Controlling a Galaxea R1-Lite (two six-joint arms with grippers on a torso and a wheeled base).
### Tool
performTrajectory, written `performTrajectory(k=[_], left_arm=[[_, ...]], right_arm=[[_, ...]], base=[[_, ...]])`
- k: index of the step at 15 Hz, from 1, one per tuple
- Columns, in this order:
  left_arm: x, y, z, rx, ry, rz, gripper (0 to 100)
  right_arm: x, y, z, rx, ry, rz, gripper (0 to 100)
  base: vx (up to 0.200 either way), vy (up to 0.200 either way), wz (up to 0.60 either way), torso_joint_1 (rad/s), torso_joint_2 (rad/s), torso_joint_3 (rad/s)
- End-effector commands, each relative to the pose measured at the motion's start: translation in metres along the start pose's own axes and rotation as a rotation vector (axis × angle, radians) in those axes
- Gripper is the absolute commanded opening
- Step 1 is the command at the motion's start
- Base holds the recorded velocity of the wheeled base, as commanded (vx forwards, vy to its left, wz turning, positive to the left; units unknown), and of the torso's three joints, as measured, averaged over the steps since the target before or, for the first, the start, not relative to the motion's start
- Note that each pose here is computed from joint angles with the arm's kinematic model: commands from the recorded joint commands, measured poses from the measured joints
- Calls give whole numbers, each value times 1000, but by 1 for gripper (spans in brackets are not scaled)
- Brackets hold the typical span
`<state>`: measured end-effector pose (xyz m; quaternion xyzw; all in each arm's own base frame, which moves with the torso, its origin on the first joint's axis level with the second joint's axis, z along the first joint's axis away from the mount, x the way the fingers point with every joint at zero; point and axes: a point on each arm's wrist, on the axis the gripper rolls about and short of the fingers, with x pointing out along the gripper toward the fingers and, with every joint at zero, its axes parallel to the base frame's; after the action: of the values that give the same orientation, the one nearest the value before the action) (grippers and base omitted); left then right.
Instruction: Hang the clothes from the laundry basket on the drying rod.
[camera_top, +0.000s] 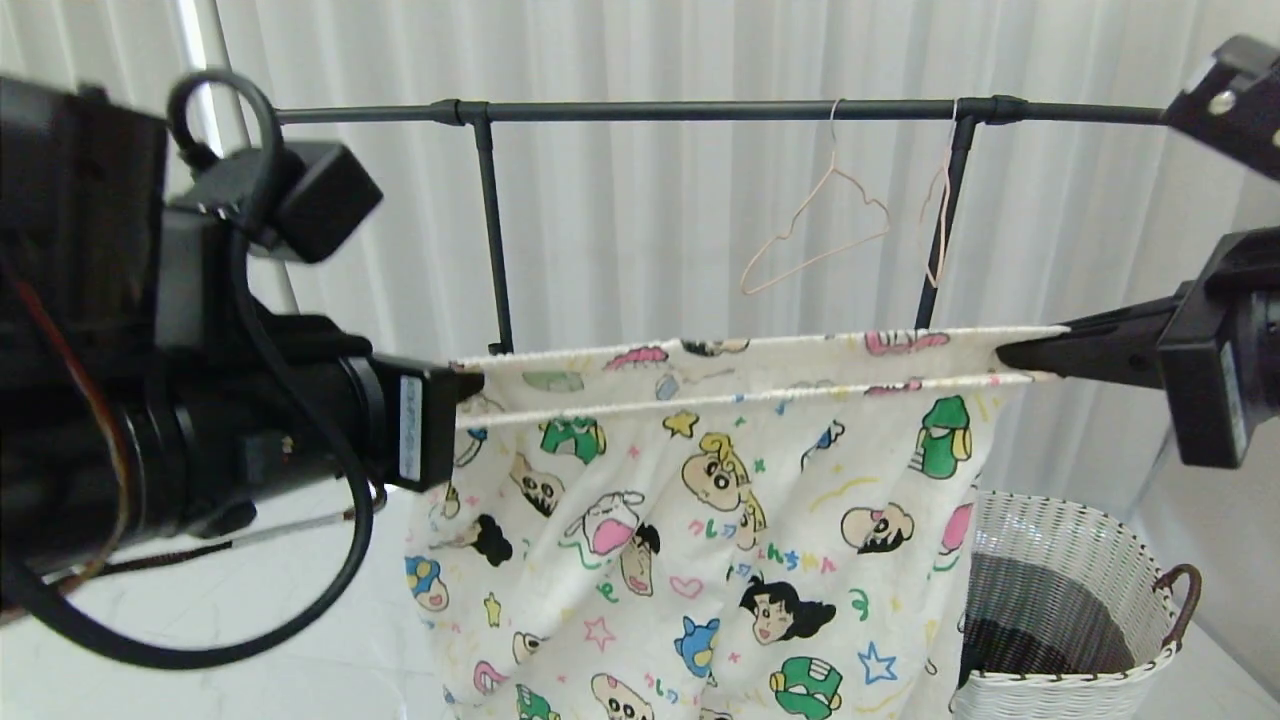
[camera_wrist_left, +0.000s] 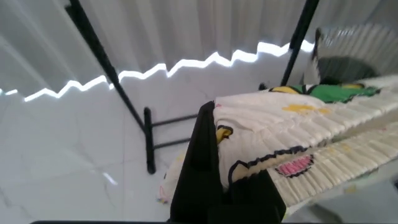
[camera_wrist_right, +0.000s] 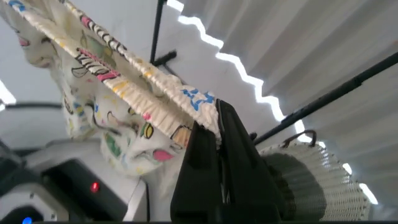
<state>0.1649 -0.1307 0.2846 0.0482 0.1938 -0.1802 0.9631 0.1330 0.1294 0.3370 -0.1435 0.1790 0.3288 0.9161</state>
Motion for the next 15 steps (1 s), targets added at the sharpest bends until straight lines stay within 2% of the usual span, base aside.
performTrajectory(k=[1,2,3,6,8,9,10,11,13,15], left_arm=[[-8,-8,33,-19,-70,-79,0],[-18,-16,33,-8,-84,-130,0],[-23,-23,31,1,-88,-169,0],[-30,-33,30,26,-94,-223,0],[-33,-32,31,62,-107,-226,0],[-33,-32,31,62,-107,-226,0],[-33,-33,32,66,-111,-227,0],[-31,-34,31,113,-111,-224,0],[-24,-37,30,193,-101,-217,0],[-18,-41,35,197,-104,-217,0]], right_arm=[[-15,-5,13,13,-91,-20,0],[-15,-7,22,19,-156,-27,0],[-16,-7,24,16,-169,-27,0],[-30,-7,19,8,-167,-19,0],[-59,-3,9,-8,-164,39,0],[-59,-3,9,-8,-164,39,0],[-81,2,-3,-36,-137,134,0],[-97,10,-15,-84,-102,275,0],[-94,23,-22,-135,-68,392,0],[-78,38,-24,-181,-19,457,0]], base=[[0,0,0,0,0,0],[0,0,0,0,0,0],[0,0,0,0,0,0],[0,0,0,0,0,0],[0,0,0,0,0,0],[0,0,0,0,0,0],[0,0,0,0,0,0],[0,0,0,0,0,0],[0,0,0,0,0,0],[0,0,0,0,0,0]])
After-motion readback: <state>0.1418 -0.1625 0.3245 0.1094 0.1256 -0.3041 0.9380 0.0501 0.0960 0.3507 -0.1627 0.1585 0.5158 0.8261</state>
